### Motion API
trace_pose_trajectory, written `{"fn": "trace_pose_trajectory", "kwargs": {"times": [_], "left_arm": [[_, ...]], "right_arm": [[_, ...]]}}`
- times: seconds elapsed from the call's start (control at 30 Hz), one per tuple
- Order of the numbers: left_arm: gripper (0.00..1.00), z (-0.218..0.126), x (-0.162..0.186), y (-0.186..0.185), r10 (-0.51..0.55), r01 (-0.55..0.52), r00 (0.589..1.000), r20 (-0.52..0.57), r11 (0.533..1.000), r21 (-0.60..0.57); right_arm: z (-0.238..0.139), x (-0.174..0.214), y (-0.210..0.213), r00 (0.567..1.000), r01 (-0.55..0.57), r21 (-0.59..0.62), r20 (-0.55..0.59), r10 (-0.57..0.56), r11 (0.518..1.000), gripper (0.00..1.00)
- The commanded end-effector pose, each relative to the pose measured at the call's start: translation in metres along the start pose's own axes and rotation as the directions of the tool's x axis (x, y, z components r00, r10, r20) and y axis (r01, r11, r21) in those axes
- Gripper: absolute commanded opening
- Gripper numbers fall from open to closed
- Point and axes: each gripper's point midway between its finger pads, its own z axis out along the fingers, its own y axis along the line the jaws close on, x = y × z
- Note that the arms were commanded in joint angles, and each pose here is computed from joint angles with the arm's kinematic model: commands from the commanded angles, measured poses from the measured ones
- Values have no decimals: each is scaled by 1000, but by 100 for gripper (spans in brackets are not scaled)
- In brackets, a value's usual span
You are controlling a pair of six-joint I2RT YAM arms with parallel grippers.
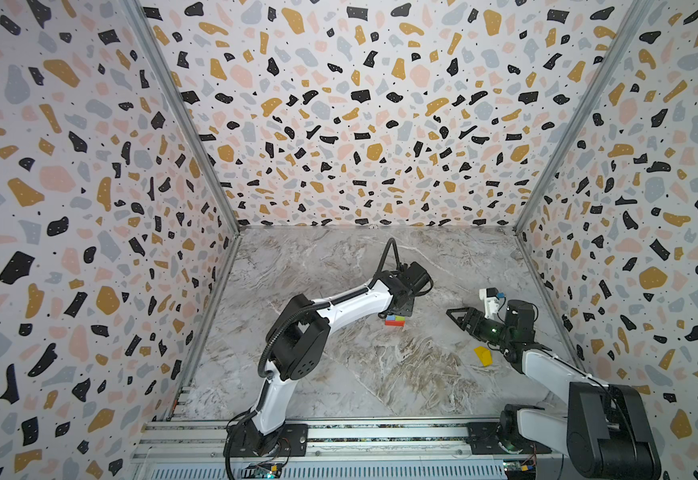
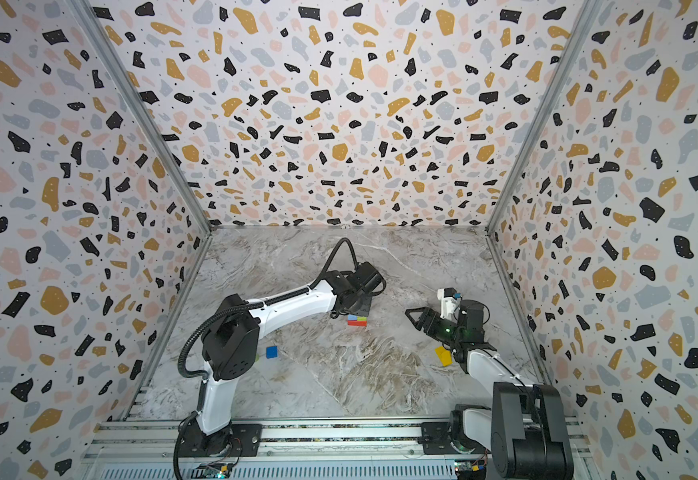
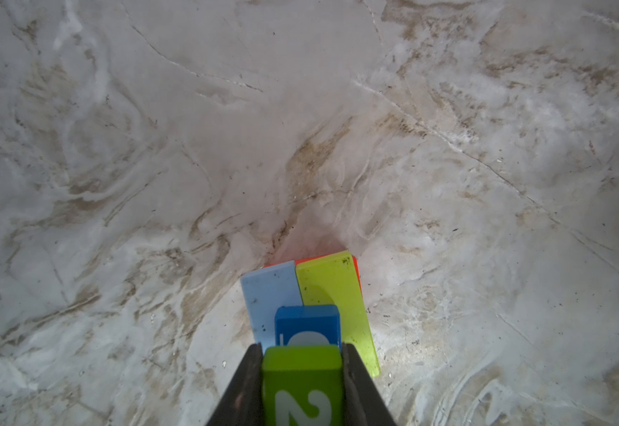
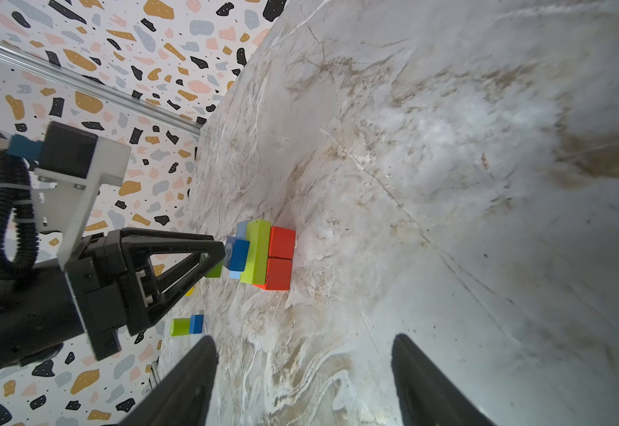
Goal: Build the wood block tower
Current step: 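Lower the green '2' cube onto the blue '6' cube atop the stack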
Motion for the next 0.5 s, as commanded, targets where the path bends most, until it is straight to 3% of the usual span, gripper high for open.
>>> {"fn": "trace_pose_trajectory", "kwargs": {"times": [0.0,0.47], "left_arm": [[26,-2,-9,-9,6,-6,1000,23,1000,21],[26,-2,-13,-9,7,-7,1000,31,1000,18]], "right_arm": [[-2,-1,4,1000,11,-17,9,-10,1000,76],[-2,-1,4,1000,8,-19,6,-8,1000,76]]}}
